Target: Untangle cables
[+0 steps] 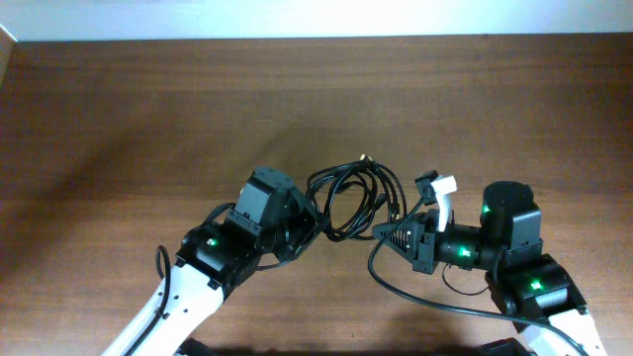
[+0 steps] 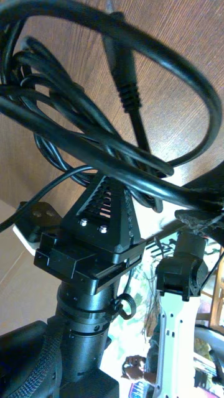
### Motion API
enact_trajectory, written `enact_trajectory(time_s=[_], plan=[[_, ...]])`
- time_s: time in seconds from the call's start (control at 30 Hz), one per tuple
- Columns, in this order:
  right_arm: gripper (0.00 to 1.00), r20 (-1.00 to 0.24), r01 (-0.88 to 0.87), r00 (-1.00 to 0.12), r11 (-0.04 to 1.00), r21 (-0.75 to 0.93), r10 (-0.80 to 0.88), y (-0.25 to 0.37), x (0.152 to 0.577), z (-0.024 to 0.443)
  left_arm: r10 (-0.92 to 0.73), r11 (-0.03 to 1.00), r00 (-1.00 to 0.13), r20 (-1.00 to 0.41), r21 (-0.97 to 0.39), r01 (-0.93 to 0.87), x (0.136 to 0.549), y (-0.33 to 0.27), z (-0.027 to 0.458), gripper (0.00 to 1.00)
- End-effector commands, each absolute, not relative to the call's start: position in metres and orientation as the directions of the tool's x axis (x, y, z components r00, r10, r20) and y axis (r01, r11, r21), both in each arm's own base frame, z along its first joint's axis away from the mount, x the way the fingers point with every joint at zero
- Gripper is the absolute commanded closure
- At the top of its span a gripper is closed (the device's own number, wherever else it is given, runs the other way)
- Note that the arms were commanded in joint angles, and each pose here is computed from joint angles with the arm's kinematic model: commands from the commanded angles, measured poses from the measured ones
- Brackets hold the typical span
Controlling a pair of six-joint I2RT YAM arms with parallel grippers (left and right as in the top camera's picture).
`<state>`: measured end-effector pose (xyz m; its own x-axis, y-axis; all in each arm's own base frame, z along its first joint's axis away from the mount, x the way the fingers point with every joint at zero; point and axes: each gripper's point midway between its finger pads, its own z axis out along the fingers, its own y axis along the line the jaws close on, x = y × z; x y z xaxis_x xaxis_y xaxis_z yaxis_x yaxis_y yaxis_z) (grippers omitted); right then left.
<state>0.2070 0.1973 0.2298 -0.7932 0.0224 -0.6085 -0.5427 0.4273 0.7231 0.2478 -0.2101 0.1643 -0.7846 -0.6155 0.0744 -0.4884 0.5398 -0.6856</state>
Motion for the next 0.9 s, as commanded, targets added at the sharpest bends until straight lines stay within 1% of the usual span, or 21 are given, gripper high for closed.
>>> enact_trajectory(time_s=[0.0, 0.3, 0.4, 0.47, 0.5, 0.53, 0.63, 0.73, 0.83, 0.87], plan=[[0.96, -0.633, -0.586, -0.774, 0.378, 0.717, 0.000, 0.201, 0.199, 0.241, -0.694, 0.510, -0.718, 0.052, -0.668, -0.542, 0.258, -0.196, 0.164, 1.00], [0.96, -0.639, -0.581, -0.769, 0.403, 0.707, 0.011, 0.200, 0.204, 0.239, -0.678, 0.522, -0.730, 0.087, -0.642, -0.562, 0.248, -0.196, 0.159, 1.00], [0.96, -0.639, -0.580, -0.769, 0.407, 0.706, 0.012, 0.199, 0.204, 0.239, -0.712, 0.518, -0.701, 0.030, -0.651, -0.554, 0.259, -0.189, 0.161, 1.00], [0.96, -0.639, -0.580, -0.769, 0.407, 0.706, 0.013, 0.199, 0.204, 0.239, -0.766, 0.450, -0.640, 0.058, -0.662, -0.600, 0.266, -0.187, 0.164, 1.00], [0.96, -0.639, -0.579, -0.769, 0.407, 0.706, 0.013, 0.199, 0.204, 0.239, -0.807, 0.398, -0.585, 0.083, -0.655, -0.642, 0.269, -0.183, 0.163, 1.00], [0.96, -0.637, -0.578, -0.771, 0.406, 0.708, 0.014, 0.199, 0.204, 0.239, -0.826, 0.365, -0.554, 0.103, -0.651, -0.666, 0.269, -0.182, 0.163, 1.00], [0.96, -0.642, -0.583, -0.767, 0.404, 0.705, 0.015, 0.200, 0.205, 0.240, -0.876, 0.273, -0.446, 0.185, -0.572, -0.773, 0.257, -0.175, 0.151, 1.00], [0.96, -0.642, -0.582, -0.767, 0.405, 0.705, 0.015, 0.200, 0.205, 0.240, -0.889, 0.228, -0.403, 0.217, -0.554, -0.801, 0.255, -0.174, 0.150, 1.00], [0.96, -0.643, -0.579, -0.766, 0.413, 0.703, 0.018, 0.199, 0.206, 0.239, -0.889, 0.226, -0.403, 0.219, -0.555, -0.801, 0.256, -0.175, 0.151, 1.00], [0.94, -0.642, -0.578, -0.766, 0.415, 0.702, 0.019, 0.199, 0.207, 0.239, -0.889, 0.226, -0.403, 0.219, -0.556, -0.800, 0.256, -0.175, 0.151, 1.00]])
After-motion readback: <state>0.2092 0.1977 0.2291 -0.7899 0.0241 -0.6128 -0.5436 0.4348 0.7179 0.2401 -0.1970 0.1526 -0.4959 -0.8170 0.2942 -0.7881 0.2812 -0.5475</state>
